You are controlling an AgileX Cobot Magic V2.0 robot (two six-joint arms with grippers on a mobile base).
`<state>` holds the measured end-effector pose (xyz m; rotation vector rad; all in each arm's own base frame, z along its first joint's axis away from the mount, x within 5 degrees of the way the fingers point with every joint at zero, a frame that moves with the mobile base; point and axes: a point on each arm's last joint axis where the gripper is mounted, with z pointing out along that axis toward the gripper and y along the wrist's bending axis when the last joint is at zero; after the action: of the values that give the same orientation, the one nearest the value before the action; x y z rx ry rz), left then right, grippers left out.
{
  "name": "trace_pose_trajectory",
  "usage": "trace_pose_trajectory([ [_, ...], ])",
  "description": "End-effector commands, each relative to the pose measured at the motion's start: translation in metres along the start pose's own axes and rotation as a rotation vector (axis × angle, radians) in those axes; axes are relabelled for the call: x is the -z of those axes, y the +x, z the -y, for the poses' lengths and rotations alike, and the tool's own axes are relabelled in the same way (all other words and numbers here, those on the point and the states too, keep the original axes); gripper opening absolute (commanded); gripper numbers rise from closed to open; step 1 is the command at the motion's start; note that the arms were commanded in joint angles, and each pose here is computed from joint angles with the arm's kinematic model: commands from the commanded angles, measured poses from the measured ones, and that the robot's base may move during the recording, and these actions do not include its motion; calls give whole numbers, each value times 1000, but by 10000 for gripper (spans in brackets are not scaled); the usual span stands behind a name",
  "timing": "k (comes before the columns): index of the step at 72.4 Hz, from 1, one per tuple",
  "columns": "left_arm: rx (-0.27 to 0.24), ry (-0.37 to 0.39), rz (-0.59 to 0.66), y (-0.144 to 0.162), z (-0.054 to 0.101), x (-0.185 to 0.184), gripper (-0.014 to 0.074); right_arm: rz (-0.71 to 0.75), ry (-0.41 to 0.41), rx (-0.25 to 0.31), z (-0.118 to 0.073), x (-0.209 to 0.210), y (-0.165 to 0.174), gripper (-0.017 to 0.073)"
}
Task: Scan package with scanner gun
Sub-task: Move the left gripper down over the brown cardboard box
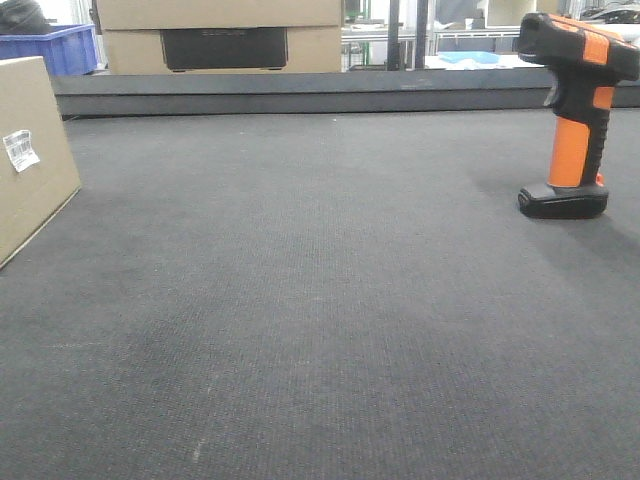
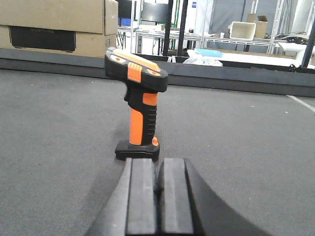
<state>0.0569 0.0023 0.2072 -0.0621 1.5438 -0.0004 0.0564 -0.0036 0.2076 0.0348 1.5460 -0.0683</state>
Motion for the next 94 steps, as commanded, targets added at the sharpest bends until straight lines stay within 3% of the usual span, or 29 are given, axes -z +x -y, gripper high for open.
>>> trace_pose_trajectory([
  [1,-1,2,26,-3,0,0,-111,18,2,0,0,0,-2,-162],
  [20,-1,3,30,-3,0,0,-111,18,2,0,0,0,-2,-162],
  [26,0,9,119,-11,1,1,-111,18,2,0,0,0,-2,-162],
  [32,9,8,106,-11,1,1,-111,18,2,0,0,0,-2,-162],
  [52,18,0,18,-78,3,6,-111,18,2,0,0,0,-2,-162],
  [56,45,5,-25,-90,4,-1,-111,18,2,0,0,0,-2,-162],
  [70,43,-3,-171,-132,6,-39,-111,18,2,0,0,0,-2,-162],
  [78,43,-8,-256,-145,7,-68,-111,18,2,0,0,0,-2,-162],
  [83,10,-16,-280,-151,6,-86,-111,18,2,0,0,0,-2,-162],
  [94,26,-20,-420,-161,7,-133,-111,18,2,0,0,0,-2,-162],
])
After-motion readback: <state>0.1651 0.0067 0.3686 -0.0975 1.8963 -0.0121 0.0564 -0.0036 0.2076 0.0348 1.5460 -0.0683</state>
